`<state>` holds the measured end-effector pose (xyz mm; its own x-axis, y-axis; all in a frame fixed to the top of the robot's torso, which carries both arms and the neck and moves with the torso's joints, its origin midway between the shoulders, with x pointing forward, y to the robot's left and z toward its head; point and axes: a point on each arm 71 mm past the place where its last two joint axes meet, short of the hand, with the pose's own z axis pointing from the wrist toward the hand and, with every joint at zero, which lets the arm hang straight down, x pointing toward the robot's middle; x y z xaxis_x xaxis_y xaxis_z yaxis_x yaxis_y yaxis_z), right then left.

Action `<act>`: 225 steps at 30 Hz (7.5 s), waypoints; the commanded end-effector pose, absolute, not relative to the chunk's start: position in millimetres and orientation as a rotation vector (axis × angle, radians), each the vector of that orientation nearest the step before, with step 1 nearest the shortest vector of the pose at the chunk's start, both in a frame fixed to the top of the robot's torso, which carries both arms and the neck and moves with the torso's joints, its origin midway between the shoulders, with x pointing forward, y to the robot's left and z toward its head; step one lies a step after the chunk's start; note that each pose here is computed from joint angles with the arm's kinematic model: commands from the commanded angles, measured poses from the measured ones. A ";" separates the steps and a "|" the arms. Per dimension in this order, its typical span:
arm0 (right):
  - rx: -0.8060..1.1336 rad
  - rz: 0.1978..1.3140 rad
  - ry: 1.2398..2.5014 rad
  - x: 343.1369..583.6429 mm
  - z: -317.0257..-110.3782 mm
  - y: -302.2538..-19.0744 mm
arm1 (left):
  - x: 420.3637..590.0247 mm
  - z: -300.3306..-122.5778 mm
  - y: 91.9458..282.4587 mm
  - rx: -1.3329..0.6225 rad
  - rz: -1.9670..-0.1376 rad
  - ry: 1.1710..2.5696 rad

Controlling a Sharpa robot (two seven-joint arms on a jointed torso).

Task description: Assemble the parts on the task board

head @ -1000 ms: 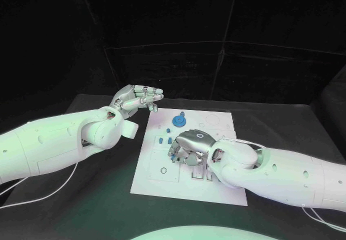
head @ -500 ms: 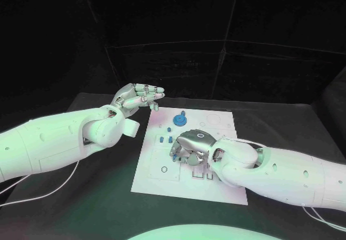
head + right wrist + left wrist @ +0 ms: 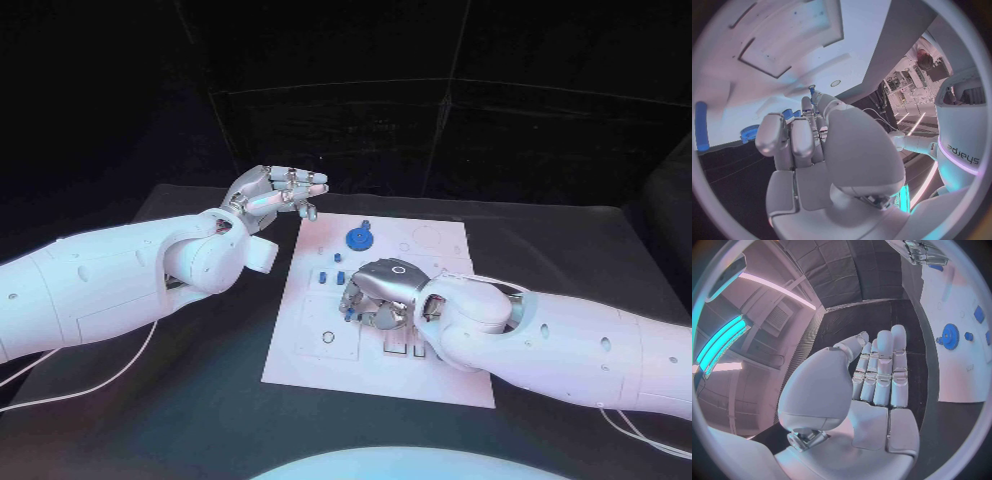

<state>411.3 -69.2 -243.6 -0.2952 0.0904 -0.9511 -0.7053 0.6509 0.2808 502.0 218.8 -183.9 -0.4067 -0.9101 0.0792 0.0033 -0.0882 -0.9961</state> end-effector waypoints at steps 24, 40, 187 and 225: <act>-0.550 0.790 1.729 411.6 -246.9 -64.6 | 501.4 -182.5 217.8 -1.028 -1.611 1.454; -0.561 0.795 1.695 407.0 -243.1 -60.7 | 501.9 -182.9 218.3 -1.030 -1.609 1.457; -0.428 0.475 1.805 441.9 -211.0 -162.6 | 501.4 -185.4 221.2 -1.034 -1.618 1.479; -0.354 0.648 1.623 412.6 -184.5 -155.8 | 503.7 -186.6 225.0 -1.040 -1.605 1.482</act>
